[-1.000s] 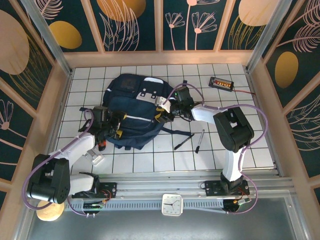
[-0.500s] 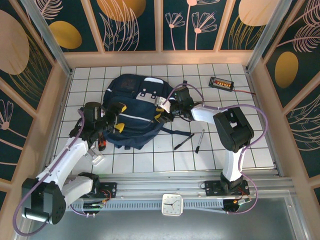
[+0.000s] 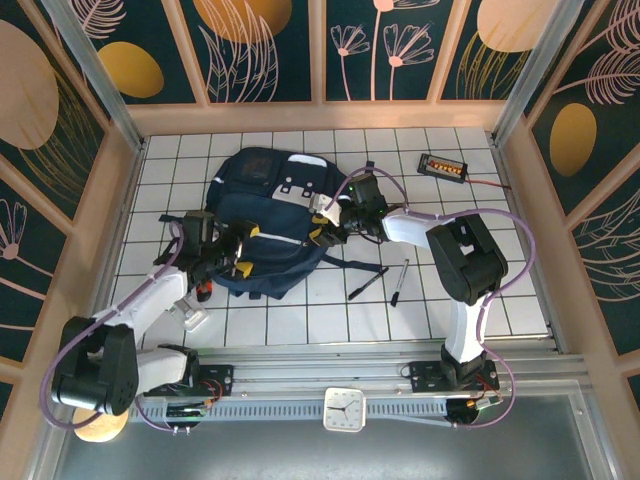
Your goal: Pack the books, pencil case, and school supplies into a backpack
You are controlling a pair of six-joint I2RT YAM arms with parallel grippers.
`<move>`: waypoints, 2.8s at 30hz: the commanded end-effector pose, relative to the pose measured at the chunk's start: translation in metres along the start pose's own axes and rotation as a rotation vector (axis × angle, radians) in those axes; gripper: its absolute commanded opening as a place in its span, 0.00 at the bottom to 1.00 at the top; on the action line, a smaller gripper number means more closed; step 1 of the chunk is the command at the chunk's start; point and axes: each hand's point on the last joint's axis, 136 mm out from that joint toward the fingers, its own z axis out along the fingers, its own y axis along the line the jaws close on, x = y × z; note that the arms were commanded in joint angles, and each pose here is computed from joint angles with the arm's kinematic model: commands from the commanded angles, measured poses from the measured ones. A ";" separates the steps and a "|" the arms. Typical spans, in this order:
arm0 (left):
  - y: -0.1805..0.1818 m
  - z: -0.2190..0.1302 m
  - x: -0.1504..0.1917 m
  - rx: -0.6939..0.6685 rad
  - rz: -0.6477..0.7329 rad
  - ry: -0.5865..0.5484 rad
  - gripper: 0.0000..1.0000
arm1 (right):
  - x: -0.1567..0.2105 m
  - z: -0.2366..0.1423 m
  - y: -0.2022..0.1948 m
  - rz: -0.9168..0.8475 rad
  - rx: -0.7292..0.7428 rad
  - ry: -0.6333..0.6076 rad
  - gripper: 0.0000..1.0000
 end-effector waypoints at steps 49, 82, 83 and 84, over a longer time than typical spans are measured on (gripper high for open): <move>-0.100 -0.031 -0.010 0.258 0.137 -0.030 0.00 | -0.034 0.007 0.049 0.019 -0.086 -0.090 0.44; -0.112 -0.010 0.033 0.346 0.161 0.006 0.00 | -0.105 0.030 0.082 0.475 0.033 0.094 0.00; -0.111 -0.008 0.039 0.345 0.165 0.023 0.00 | -0.108 0.033 0.074 0.521 0.060 0.095 0.00; -0.111 -0.007 0.047 0.341 0.175 0.046 0.00 | -0.108 0.035 0.069 0.559 0.079 0.100 0.00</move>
